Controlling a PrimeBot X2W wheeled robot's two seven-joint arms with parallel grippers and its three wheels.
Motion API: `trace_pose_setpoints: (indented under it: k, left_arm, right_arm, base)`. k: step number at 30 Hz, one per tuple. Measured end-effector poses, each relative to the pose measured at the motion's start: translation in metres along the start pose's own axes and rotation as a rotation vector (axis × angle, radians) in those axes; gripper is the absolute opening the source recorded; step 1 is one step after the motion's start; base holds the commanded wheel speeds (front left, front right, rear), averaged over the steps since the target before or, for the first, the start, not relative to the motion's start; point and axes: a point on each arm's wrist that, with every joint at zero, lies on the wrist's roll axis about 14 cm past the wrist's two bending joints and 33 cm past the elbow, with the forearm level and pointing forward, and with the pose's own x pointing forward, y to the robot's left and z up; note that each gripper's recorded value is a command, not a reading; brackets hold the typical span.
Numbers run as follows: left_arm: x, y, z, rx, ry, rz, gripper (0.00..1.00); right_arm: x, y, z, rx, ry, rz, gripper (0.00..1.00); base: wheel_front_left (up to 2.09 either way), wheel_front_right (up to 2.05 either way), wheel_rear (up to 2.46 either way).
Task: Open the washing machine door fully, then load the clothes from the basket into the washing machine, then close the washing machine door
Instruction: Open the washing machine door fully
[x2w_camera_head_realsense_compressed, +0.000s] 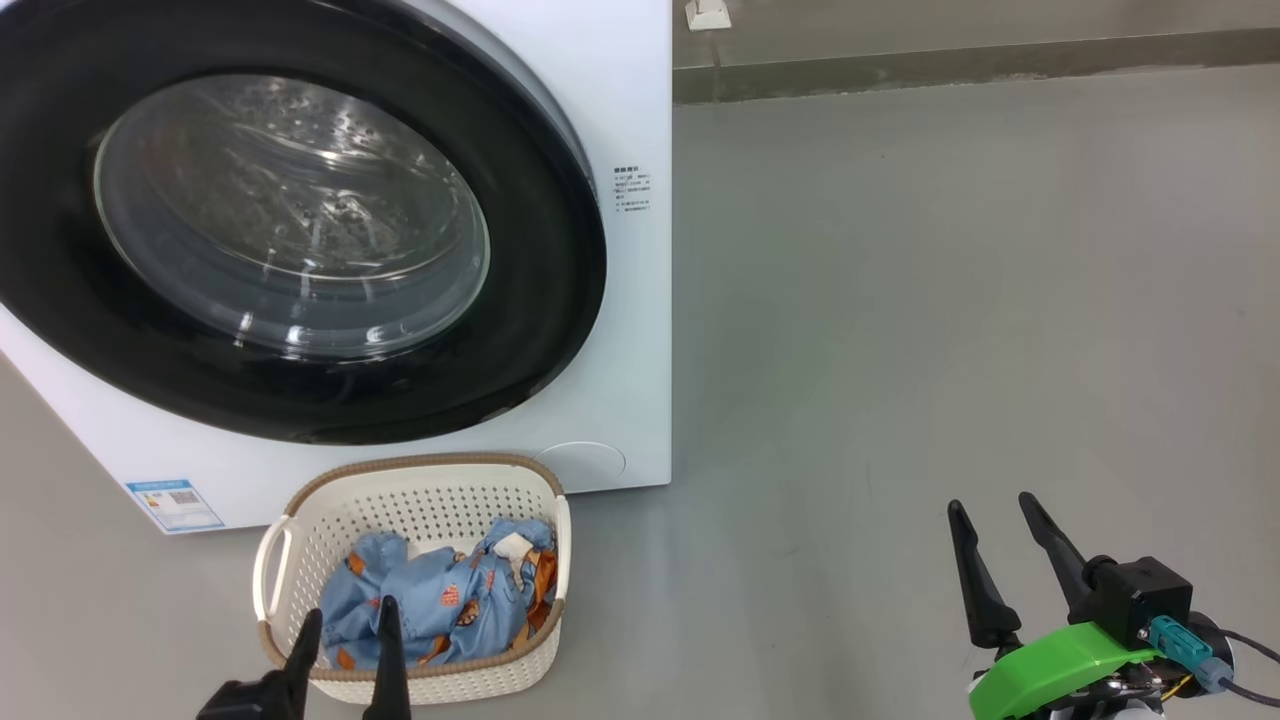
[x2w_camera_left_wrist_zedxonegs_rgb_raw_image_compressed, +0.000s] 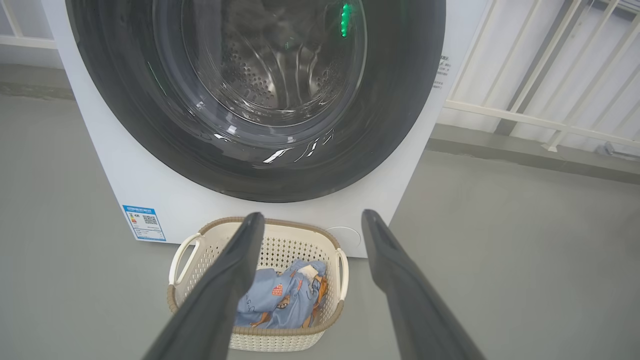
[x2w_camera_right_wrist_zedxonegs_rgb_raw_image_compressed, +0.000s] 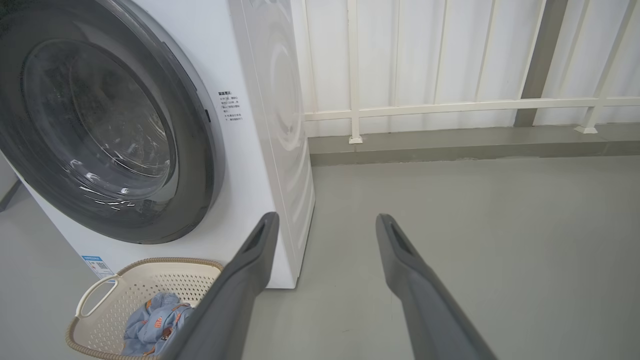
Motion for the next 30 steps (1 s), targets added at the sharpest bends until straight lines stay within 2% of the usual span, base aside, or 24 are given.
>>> trace_pose_setpoints:
  k: [12,13,14,17,21,25,30]
  left_arm:
    - [0.000,0.002,0.001,0.000,-0.004,0.005,1.00]
    - [0.000,0.002,0.001,0.000,-0.005,0.007,1.00]
    - [-0.001,0.003,0.001,0.000,-0.005,0.011,1.00]
    - [0.000,0.006,0.005,0.001,-0.016,0.023,1.00]
    - [0.000,0.008,0.007,0.000,-0.023,0.029,1.00]
    - [-0.002,0.010,0.008,-0.001,-0.025,0.036,1.00]
    - [-0.005,0.014,0.006,-0.001,-0.019,0.049,1.00]
  right_arm:
    - [0.001,0.004,0.000,0.000,-0.002,0.011,1.00]
    - [0.001,0.004,0.001,0.000,-0.002,0.013,0.73]
    - [0.001,0.007,0.000,0.000,0.000,0.021,0.00]
    - [0.002,0.014,-0.002,0.002,0.004,0.043,0.00]
    - [0.002,0.014,-0.004,0.073,0.008,0.032,0.00]
    - [0.002,0.016,-0.014,0.229,0.030,0.008,0.00]
    - [0.006,0.020,-0.027,0.478,0.059,-0.034,0.00]
  base:
    - [0.00,0.00,0.00]
    - [0.00,0.00,0.00]
    - [0.00,0.00,0.00]
    - [0.00,0.00,0.00]
    - [0.00,0.00,0.00]
    - [0.00,0.00,0.00]
    - [0.00,0.00,0.00]
